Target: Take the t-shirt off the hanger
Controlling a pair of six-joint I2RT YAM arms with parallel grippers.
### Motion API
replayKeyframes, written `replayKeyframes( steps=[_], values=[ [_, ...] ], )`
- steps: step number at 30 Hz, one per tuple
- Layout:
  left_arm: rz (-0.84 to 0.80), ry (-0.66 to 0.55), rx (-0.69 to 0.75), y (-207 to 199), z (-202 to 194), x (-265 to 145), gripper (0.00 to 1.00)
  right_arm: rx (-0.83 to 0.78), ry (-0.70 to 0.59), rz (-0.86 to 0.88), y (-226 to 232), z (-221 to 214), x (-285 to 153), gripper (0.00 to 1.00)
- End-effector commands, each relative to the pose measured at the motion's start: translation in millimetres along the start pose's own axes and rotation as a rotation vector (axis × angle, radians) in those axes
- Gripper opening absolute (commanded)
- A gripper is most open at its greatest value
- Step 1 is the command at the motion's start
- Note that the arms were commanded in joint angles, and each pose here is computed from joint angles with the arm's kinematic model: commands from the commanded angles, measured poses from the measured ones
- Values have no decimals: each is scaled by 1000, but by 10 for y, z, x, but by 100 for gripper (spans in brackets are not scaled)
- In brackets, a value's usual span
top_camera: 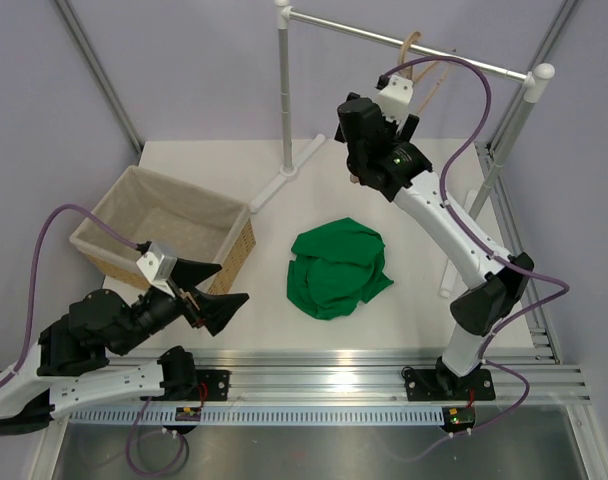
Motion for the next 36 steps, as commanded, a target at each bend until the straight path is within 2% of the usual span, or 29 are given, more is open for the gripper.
replayKeyframes(
  steps=[1,5,8,9,10,14,15,16,20,25,29,30,34,36],
  values=[
    [-29,-36,9,-53,71,19,99,-1,32,72,-191,158,-293,99],
    [14,-46,20,7,93,50,99,-77,133,169,-257,-111,-492,99],
    [4,-21,26,-60,79,129,99,-96,155,269,-348,-280,-685,100],
    [4,-6,32,-77,56,162,99,-65,125,306,-457,-173,-840,100],
    [8,6,31,-97,56,194,99,-93,152,325,-489,-356,-855,100],
    [43,145,65,-197,-195,530,99,-102,232,429,-679,-626,-1166,99],
    [45,167,70,-224,-232,588,99,-61,189,463,-764,-519,-1296,100],
    [42,178,68,-271,-219,641,99,-81,206,479,-806,-681,-1316,99],
    [73,275,102,-336,-462,970,99,-66,165,597,-977,-704,-1617,99],
    [129,316,171,-267,-696,1264,99,-60,194,719,-1026,-898,-1855,99],
    [143,336,230,-290,-802,1529,99,-3,163,704,-1320,-904,-2027,100],
    [143,373,253,-293,-920,1621,99,26,147,686,-1401,-890,-2051,100],
    [157,447,285,-284,-1126,1919,99,154,19,708,-1753,-766,-2305,100],
    [170,474,271,-238,-1196,2067,99,174,-6,714,-1832,-771,-2356,100]
  ],
)
Point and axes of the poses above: each gripper's point midway between its finger pads, its own x axis out along the fingers, its own y axis along the line the jaws close on, z = x × y, the point moved 1 cm from there along -x, back along the fingers, and after that the axes turned 8 degrees about -x, right-handed, at the moved point
